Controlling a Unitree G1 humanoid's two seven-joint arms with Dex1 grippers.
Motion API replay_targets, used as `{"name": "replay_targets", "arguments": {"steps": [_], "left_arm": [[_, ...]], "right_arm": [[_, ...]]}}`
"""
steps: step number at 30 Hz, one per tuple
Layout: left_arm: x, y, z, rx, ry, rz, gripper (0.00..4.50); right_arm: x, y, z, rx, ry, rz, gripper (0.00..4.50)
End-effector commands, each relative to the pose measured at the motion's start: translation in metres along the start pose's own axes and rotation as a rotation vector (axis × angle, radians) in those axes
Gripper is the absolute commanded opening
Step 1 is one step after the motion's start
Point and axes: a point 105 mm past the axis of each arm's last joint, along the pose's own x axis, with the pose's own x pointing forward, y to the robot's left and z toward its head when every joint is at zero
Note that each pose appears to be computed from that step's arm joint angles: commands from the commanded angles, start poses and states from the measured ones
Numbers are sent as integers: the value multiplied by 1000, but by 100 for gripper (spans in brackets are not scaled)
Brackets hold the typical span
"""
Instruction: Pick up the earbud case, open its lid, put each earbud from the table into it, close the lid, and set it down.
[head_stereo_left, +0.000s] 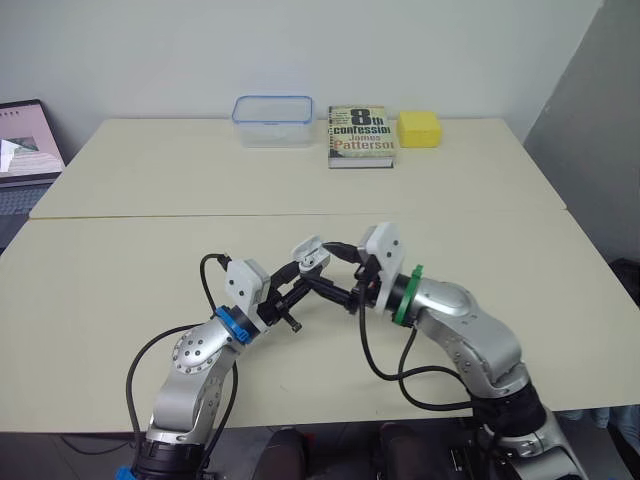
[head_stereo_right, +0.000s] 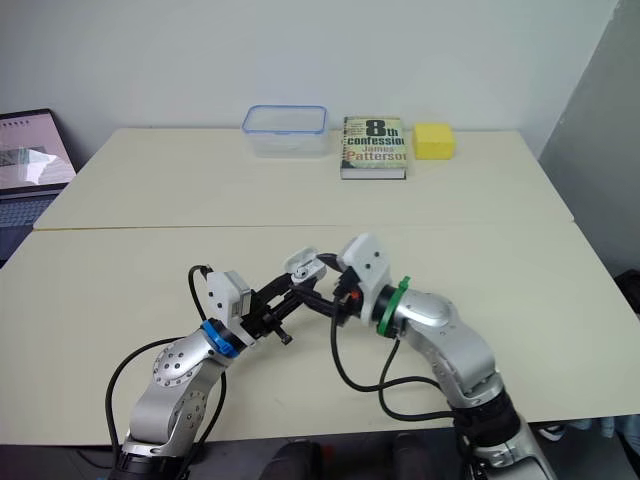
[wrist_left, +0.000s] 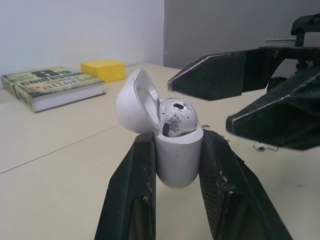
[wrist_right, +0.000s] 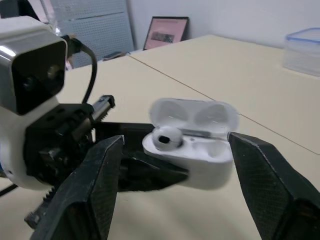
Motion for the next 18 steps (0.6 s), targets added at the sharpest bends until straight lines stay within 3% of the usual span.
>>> {"name": "replay_targets", "arguments": {"steps": [1, 6, 10, 13, 18], "left_arm": [[4, -3, 17, 37, -64, -12, 81], [3, -2, 17, 35, -63, -9, 81], [3, -1, 18, 37, -66, -4, 81], [2, -1, 17, 34, -65, -3, 81], [3, -3, 15, 30, -61, -7, 81]], "right_arm": [[-22, 0, 33, -66, -61, 40, 353], [-65, -10, 45, -80, -13, 53, 353], [-107, -44, 39, -123, 107, -141, 371], [-137, -61, 17, -126, 222, -280, 449], [-161, -76, -31, -107, 359, -507, 450]]}}
